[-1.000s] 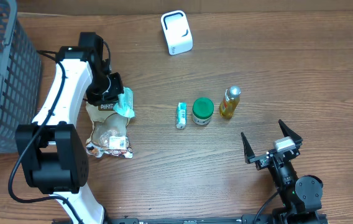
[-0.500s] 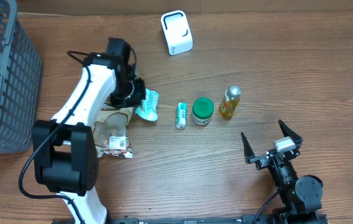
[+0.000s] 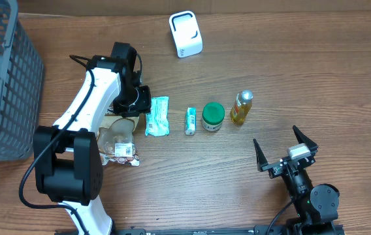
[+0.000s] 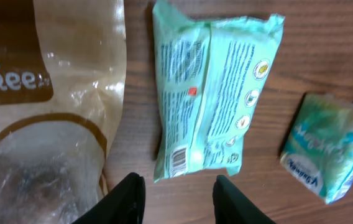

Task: Scan the item barcode
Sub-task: 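Slide the green package right beside the small tissue pack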

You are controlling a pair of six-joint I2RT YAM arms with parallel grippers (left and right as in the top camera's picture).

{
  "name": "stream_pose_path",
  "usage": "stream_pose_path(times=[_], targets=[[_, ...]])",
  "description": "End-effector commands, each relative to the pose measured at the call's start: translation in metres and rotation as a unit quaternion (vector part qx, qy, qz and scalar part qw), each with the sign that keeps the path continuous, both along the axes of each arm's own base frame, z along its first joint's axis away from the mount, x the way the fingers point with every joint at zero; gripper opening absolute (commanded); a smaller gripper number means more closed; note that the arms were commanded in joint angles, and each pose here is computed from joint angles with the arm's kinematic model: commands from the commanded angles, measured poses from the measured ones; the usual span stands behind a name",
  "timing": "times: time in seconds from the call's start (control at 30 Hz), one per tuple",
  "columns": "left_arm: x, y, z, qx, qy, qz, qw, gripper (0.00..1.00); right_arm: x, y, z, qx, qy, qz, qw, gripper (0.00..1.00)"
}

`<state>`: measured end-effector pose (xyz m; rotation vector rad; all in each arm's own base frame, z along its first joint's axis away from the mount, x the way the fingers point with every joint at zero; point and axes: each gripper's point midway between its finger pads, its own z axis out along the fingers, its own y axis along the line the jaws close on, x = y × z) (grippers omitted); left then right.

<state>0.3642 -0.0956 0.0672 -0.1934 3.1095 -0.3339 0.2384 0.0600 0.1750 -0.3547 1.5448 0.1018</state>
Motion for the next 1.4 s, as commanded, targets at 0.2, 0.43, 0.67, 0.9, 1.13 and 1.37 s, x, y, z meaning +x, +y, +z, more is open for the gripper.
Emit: stream_pose_path(times=[0.2, 0.43, 0.67, 0.9, 1.13, 1.37], targets=[[0.002, -0.020, 0.004, -0.010, -0.015, -0.010, 1.000, 0.18, 0.000, 0.001, -0.003, 0.000, 0.000, 0.002, 1.000, 1.00], [-0.006, -0.028, -0.004, 0.034, -0.010, -0.032, 0.999, 0.08, 0.000, 0.001, -0.003, 0.000, 0.000, 0.002, 1.000, 1.00], [-0.013, -0.036, -0.030, 0.050, 0.023, -0.037, 0.998, 0.07, 0.000, 0.001, -0.003, 0.000, 0.000, 0.002, 1.000, 1.00], [-0.019, -0.025, -0.067, 0.086, 0.065, -0.037, 0.993, 0.13, 0.000, 0.001, -0.003, 0.000, 0.000, 0.002, 1.000, 1.00], [-0.029, -0.030, -0.087, 0.067, 0.099, -0.061, 0.991, 0.24, 0.000, 0.001, -0.003, 0.000, 0.000, 0.002, 1.000, 1.00], [-0.010, -0.023, -0.049, 0.058, 0.072, -0.046, 0.995, 0.29, 0.000, 0.001, -0.003, 0.000, 0.000, 0.002, 1.000, 1.00]])
